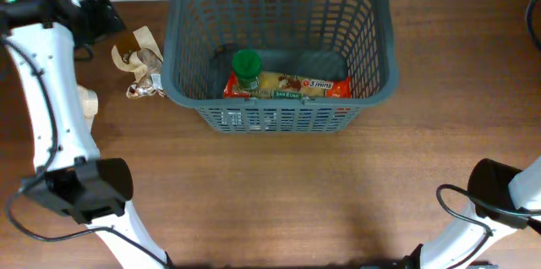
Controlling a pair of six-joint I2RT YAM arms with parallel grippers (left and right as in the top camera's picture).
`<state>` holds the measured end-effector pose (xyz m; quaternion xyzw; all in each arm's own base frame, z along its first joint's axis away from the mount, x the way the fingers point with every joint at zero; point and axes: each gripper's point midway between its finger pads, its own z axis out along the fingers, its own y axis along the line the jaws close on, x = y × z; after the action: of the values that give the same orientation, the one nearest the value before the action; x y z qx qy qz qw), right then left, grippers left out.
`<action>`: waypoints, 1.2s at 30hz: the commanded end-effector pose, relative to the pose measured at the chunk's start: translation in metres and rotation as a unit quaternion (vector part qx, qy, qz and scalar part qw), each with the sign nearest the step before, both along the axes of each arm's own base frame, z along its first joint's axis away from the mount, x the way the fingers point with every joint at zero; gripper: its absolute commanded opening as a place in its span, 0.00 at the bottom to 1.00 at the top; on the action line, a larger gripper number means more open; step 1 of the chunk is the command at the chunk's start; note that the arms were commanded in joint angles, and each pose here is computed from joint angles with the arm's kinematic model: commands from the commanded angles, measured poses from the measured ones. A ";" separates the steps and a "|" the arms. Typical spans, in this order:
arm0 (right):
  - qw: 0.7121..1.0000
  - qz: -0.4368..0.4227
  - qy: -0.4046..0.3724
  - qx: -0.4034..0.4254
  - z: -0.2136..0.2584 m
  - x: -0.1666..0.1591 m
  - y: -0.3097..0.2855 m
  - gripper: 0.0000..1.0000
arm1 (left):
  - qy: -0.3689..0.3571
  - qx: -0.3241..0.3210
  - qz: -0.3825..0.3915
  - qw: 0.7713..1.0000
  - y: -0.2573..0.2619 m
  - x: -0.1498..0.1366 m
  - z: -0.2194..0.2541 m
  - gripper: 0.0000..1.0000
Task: Pack container
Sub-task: 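Release the jar and move the left gripper to the brown paper wrapper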
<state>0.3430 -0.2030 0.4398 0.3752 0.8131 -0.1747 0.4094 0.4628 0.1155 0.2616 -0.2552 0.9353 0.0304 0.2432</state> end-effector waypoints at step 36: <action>1.000 -0.009 0.004 -0.001 -0.001 -0.003 -0.003 0.99 | 0.111 -0.074 -0.100 0.986 -0.054 0.015 -0.249 0.99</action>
<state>0.3428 -0.2029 0.4397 0.3752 0.8133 -0.1747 0.4090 0.4786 0.0620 0.0196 -0.1800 0.9751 -0.0312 0.1254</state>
